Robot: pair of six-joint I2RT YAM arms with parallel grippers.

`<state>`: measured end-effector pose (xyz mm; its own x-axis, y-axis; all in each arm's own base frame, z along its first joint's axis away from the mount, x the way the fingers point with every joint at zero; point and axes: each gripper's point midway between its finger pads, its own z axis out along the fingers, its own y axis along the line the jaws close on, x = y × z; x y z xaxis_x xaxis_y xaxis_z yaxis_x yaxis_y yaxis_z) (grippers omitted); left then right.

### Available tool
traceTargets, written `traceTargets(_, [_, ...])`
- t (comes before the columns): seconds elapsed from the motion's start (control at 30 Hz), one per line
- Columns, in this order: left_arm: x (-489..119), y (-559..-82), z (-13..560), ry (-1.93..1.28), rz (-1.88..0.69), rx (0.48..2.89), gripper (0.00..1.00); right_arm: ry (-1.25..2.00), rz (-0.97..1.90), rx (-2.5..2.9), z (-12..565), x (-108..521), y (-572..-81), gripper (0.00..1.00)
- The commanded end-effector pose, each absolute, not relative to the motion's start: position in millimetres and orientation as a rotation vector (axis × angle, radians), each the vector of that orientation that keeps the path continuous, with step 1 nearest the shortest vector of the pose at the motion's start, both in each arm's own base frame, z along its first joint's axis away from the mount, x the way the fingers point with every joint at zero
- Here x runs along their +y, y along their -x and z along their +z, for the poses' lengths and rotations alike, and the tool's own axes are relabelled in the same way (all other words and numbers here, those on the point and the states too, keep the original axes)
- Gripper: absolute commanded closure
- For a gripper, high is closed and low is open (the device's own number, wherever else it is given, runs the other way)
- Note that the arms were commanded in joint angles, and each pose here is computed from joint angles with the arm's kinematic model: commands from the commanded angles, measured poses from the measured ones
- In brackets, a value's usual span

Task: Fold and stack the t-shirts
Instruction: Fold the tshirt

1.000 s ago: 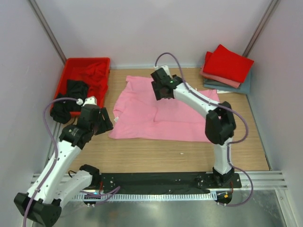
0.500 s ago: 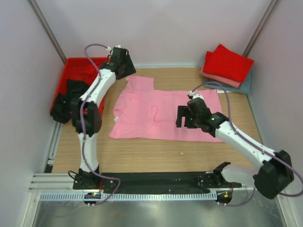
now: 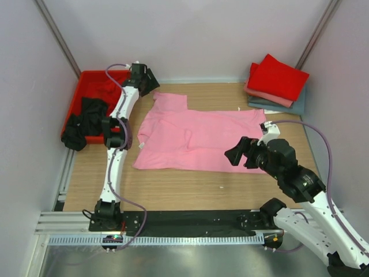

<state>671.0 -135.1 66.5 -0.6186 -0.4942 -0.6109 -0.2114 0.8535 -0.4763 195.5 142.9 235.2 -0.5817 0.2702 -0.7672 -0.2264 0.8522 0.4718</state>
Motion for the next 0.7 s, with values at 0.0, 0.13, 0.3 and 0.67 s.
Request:
traceTargets(0.0, [-145.9,-677.5,69.0,0.483,-0.536,2.211,0.32,-0.036,0.677,2.152,227.0,142.9,-185.4,0.04])
traceTargets(0.13, [-143.8,-670.9,39.4,0.494,-0.511,2.261,0.32,-0.033,0.636,2.166,228.1,139.7,-188.3,0.04])
traceTargets(0.3, [-154.1,-672.2,27.8,0.467,-0.563,2.276,0.35,-0.029,0.626,2.177,222.2,141.0,-191.3,0.04])
traceTargets(0.67, [-152.7,-663.1,11.8,0.454,-0.517,2.306,0.85,-0.041,0.595,2.220,206.6,139.1,-191.5,0.04])
